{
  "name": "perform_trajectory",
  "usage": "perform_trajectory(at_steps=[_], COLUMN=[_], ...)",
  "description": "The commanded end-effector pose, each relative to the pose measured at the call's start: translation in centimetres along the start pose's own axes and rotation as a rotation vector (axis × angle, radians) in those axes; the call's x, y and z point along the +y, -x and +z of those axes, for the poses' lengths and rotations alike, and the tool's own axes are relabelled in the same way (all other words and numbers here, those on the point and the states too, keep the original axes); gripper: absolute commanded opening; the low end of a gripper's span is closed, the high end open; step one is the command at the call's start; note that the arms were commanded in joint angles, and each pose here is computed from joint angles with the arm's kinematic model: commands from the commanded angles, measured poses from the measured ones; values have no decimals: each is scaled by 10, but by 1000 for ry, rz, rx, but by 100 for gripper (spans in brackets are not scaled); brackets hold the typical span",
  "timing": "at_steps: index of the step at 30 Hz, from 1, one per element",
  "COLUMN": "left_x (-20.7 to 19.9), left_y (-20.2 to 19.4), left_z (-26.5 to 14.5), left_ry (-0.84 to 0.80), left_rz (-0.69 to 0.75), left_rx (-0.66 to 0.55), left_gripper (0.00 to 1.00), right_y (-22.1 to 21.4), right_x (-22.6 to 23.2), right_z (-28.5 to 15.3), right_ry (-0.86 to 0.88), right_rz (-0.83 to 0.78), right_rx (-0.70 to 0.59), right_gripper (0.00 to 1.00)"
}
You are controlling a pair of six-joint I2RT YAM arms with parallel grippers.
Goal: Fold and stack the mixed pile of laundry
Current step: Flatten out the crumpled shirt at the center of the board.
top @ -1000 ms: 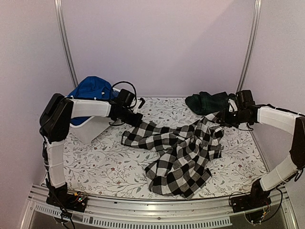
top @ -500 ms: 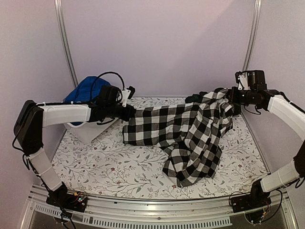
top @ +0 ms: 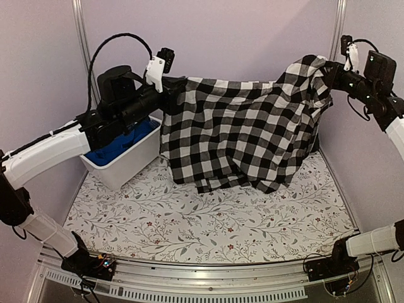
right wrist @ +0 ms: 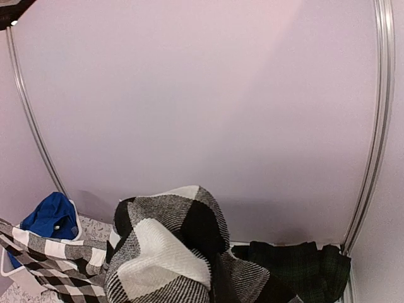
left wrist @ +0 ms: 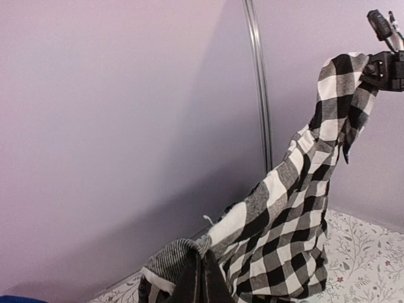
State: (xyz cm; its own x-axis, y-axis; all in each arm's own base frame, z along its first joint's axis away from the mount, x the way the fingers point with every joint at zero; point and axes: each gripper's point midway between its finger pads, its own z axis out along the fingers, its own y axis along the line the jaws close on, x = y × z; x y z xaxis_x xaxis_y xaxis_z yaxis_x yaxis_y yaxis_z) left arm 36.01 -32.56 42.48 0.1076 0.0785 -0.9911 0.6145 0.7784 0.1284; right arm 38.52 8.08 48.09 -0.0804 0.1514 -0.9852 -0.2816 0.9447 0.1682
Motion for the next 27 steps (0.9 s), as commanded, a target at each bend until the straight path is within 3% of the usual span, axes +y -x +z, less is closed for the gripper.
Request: perform_trajectory(at_steps=[1,9,15,18,21,27], left_x=[-26,-88,-89,-74,-55,35], left_y=[73,151,175,177,159,72], left_z=[-36,-103,-125,-128,-109,-46], left_ry=[25,-19,40,107,188,290], left_rz=[125,229,217,191,195,24], left_rx=[-169,-378,-457,-473,-415,-216], left_gripper=[0,0,0,0,0,0], right_y=[86,145,174,175,157,85], right_x=[44,82,76,55,43,19], right_z=[-73,-164,-182,-159,-115,-2], right_ry=[121,230,159,53,27,34], right_rz=[-129,-180,-186,-180,-177,-142], right_rx=[-247,-412,-499,-499,-445,-271], right_gripper=[0,0,0,0,0,0])
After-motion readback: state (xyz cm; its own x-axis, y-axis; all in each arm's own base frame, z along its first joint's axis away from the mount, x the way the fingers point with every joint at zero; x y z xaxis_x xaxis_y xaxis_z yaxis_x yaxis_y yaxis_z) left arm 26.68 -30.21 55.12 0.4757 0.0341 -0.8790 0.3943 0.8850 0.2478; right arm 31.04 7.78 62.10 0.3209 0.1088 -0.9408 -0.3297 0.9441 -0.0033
